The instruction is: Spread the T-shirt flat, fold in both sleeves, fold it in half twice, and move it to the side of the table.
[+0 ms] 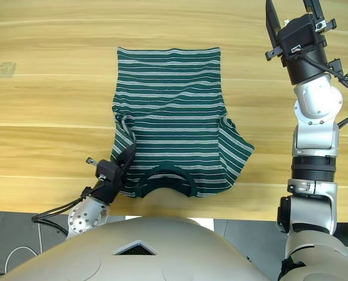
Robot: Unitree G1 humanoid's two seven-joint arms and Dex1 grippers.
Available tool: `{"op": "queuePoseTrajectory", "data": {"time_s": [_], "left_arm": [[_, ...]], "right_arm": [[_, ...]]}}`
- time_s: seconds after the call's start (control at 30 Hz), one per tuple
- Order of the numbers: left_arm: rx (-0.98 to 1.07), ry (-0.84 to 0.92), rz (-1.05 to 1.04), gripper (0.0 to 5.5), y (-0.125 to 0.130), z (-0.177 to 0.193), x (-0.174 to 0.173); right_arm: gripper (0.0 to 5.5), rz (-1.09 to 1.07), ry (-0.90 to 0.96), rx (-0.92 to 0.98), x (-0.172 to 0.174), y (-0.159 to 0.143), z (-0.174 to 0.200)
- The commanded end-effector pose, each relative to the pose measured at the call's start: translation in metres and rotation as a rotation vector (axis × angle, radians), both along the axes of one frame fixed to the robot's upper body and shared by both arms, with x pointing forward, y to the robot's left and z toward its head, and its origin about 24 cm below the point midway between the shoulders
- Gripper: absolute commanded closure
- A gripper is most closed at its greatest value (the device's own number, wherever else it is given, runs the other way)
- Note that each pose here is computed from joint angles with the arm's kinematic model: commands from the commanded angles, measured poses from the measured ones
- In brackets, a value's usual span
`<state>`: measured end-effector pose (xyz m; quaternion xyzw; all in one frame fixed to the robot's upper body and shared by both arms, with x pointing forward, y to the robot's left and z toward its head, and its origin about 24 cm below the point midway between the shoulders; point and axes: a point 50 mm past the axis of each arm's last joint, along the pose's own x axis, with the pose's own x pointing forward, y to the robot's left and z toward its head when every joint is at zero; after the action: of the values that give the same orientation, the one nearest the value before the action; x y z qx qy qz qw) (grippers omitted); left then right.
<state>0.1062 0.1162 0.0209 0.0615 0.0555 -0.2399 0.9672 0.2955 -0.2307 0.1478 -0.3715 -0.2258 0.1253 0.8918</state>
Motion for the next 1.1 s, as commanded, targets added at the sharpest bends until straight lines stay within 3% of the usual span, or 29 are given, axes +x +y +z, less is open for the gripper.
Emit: {"op": "queuePoseTrajectory", "data": {"time_s": [0.03,0.27,0.6,0.77,0.87,1.0,1.1], "left_arm": [[0.041,0.01,-0.05,5.48,-0.006,-0.006,-0.003],[0.148,-0.018,-0.062,5.48,-0.006,-0.009,-0.002],[0.057,-0.122,-0.214,3.93,-0.01,0.018,-0.004],[-0.027,-0.155,-0.182,3.93,-0.001,0.038,0.01],[-0.102,-0.194,-0.003,3.93,0.018,0.057,0.029],[-0.243,-0.343,0.486,3.93,0.089,0.097,0.053],[-0.191,-0.365,0.637,3.93,0.12,0.103,0.052]], "right_arm": [[3.3,0.0,-0.003,-0.005,0.001,0.0,0.001],[3.3,-0.004,0.013,-0.001,-0.001,0.0,-0.003],[3.3,-0.004,0.037,0.009,-0.005,-0.002,-0.008],[3.3,0.015,0.072,0.028,-0.007,0.0,-0.015],[3.3,0.072,0.198,0.194,-0.021,-0.009,-0.025],[3.3,0.429,0.711,0.512,-0.079,-0.027,-0.065],[3.3,0.446,0.952,0.658,-0.115,-0.063,-0.087]]}}
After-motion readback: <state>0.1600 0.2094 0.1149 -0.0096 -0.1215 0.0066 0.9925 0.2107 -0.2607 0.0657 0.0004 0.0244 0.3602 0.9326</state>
